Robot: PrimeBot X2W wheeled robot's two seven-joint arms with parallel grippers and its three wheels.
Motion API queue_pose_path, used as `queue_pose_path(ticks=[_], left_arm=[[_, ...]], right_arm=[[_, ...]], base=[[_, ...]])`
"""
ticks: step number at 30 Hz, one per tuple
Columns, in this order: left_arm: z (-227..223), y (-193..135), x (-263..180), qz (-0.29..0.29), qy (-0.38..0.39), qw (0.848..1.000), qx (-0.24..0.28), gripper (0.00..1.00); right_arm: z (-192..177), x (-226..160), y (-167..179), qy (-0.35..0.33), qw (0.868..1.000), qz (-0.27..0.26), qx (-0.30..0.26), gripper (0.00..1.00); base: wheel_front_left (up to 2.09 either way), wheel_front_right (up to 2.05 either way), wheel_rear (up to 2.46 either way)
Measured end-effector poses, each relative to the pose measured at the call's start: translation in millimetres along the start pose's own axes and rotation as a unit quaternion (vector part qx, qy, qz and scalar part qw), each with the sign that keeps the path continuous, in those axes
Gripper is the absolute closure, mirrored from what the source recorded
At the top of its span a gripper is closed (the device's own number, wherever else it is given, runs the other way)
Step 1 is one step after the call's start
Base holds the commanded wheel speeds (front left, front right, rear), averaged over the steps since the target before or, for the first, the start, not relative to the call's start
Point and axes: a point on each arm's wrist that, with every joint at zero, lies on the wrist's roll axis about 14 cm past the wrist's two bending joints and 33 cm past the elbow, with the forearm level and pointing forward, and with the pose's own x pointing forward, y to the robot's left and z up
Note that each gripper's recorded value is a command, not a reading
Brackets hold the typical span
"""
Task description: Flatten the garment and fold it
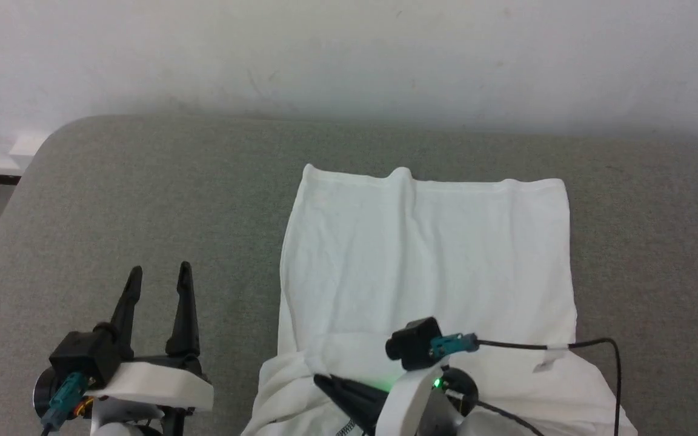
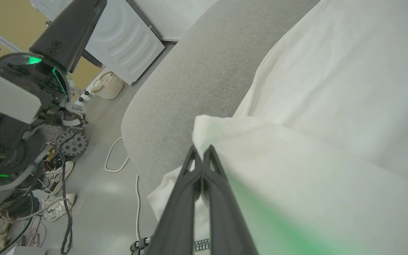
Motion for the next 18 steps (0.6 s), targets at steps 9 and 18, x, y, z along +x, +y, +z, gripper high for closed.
queue_pose_path(ticks=[9,18], left_arm=[[-11,4,1,0.008,0.015,1.000,0.003,0.00],[-9,1,8,0.003,0.009,1.000,0.009,0.00]], right_arm=[[3,19,12,-0.026,0.998,0.035,-0.039,0.00],[113,-23,-27,-0.210,0.961,-0.029,-0.178,0.00]], base=[[0.00,0.00,0.00],[0.00,0.00,0.00]])
